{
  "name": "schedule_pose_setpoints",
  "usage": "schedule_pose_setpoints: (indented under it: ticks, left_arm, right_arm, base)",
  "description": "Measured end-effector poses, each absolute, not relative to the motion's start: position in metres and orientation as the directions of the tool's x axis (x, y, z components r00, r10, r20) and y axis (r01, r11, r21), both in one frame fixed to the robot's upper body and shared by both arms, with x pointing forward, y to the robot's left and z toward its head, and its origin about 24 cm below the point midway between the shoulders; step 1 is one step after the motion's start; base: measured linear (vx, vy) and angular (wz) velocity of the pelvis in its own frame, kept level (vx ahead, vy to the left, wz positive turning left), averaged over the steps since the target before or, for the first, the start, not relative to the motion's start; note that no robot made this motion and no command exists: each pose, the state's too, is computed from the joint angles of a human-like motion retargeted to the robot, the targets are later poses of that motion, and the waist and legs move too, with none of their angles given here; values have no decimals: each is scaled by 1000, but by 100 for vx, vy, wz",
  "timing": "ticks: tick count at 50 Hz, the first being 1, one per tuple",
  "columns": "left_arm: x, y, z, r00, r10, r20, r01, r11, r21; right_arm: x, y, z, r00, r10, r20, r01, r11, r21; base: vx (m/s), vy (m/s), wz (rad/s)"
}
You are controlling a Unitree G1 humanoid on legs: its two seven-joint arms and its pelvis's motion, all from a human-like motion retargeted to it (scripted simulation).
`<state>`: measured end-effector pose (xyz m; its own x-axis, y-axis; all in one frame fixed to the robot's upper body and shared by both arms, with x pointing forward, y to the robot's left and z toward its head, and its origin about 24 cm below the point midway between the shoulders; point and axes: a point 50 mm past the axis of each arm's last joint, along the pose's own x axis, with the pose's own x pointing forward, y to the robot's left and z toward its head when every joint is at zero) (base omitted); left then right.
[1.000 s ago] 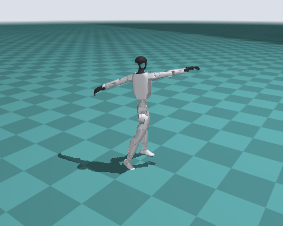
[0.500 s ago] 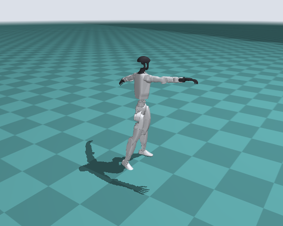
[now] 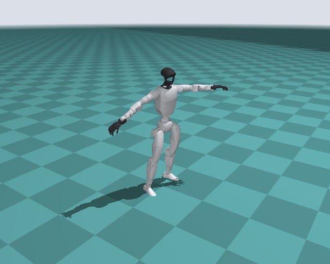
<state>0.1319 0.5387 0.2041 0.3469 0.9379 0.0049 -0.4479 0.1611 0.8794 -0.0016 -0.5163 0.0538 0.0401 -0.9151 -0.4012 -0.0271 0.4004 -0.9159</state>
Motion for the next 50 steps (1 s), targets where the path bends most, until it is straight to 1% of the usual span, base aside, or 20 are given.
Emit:
schedule_pose_setpoints:
  ticks: [3, 5, 10, 13, 18, 21, 23, 28, 35, 39, 42, 45, 50]
  left_arm:
    - [144, 535, 213, 393, 919, 23, -396, 146, 906]
    - [152, 532, 219, 430, 903, 30, -377, 149, 914]
    - [167, 527, 243, 498, 866, 37, -320, 144, 936]
    - [174, 523, 261, 522, 849, 81, -337, 117, 934]
    - [191, 512, 290, 561, 810, 171, -385, 73, 920]
    - [205, 504, 300, 591, 782, 197, -390, 63, 919]
    - [216, 497, 308, 616, 760, 207, -377, 54, 925]
    - [237, 483, 317, 657, 724, 213, -360, 53, 931]
    - [248, 473, 328, 681, 697, 224, -346, 37, 938]
    - [246, 474, 332, 674, 701, 233, -356, 31, 934]
    - [241, 477, 333, 658, 715, 236, -365, 29, 931]
    - [232, 484, 332, 633, 739, 230, -367, 25, 930]
    - [212, 498, 324, 575, 792, 206, -361, 20, 932]
  right_arm:
    - [-44, -504, 35, -77, -885, -459, 132, 447, -885]
    - [-66, -495, 24, -138, -863, -487, 219, 452, -864]
    - [-117, -470, 7, -266, -804, -531, 291, 458, -840]
    - [-147, -455, 2, -352, -770, -531, 321, 434, -842]
    - [-190, -427, -3, -495, -691, -527, 405, 353, -843]
    - [-207, -411, -9, -549, -637, -541, 451, 319, -834]
    - [-214, -399, -15, -561, -596, -574, 490, 320, -811]
    - [-207, -384, -35, -549, -562, -619, 532, 335, -777]
    - [-166, -386, -60, -434, -587, -684, 538, 439, -719]
    - [-141, -399, -61, -368, -632, -682, 494, 489, -719]
    - [-125, -412, -56, -329, -672, -663, 457, 501, -735]
    - [-114, -427, -46, -301, -714, -632, 423, 494, -760]
    - [-99, -455, -21, -269, -787, -555, 373, 446, -814]
  base:
    - [2, 3, -119]
    - [1, -2, -138]
    - [1, -1, -133]
    - [2, -2, -115]
    - [2, -2, -90]
    - [2, -1, -67]
    - [3, 0, -42]
    - [2, 0, -44]
    - [2, 0, 9]
    - [5, -2, 63]
    - [5, -2, 92]
    - [4, -2, 109]
    - [3, -1, 119]
